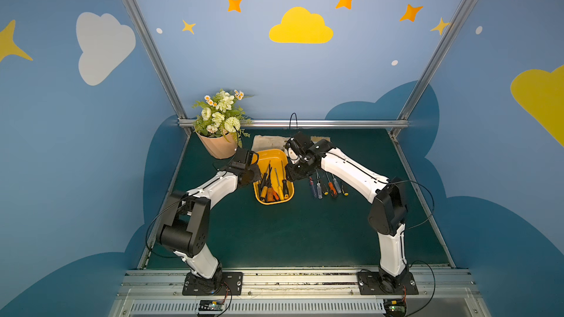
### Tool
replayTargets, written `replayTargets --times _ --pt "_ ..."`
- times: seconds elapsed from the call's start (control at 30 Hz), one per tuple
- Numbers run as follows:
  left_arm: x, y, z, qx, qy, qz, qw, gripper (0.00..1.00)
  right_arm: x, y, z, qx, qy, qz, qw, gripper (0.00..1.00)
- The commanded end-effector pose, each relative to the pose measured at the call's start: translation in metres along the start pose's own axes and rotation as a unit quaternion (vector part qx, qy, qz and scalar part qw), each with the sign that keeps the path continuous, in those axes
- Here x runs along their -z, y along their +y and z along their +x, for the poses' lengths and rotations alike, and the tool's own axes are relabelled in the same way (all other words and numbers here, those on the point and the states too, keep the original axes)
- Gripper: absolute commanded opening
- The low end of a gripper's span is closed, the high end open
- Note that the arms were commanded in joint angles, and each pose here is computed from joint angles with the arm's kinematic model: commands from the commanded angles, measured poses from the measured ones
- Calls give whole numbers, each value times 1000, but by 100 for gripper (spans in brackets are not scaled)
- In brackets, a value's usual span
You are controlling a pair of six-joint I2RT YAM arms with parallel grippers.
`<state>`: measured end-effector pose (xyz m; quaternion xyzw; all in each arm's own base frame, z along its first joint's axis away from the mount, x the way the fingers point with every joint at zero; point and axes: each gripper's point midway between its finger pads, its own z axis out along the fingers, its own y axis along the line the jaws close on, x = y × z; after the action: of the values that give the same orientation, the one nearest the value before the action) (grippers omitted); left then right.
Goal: Take out the screwdriver from the storage box
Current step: Place the screwdriver at the center of the board, then pick up the screwdriver from the storage box.
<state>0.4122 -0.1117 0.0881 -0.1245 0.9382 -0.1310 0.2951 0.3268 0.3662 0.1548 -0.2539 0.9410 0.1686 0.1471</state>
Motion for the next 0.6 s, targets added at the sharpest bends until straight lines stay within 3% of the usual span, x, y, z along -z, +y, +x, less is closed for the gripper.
replayTargets --times 0.0,0.57 --pt "17 -24 -24 6 -42 55 998 2 -6 35 -8 -11 -6 -73 997 54" --pt "14 -18 -15 13 -39 55 998 2 -85 59 9 -78 62 -102 990 55"
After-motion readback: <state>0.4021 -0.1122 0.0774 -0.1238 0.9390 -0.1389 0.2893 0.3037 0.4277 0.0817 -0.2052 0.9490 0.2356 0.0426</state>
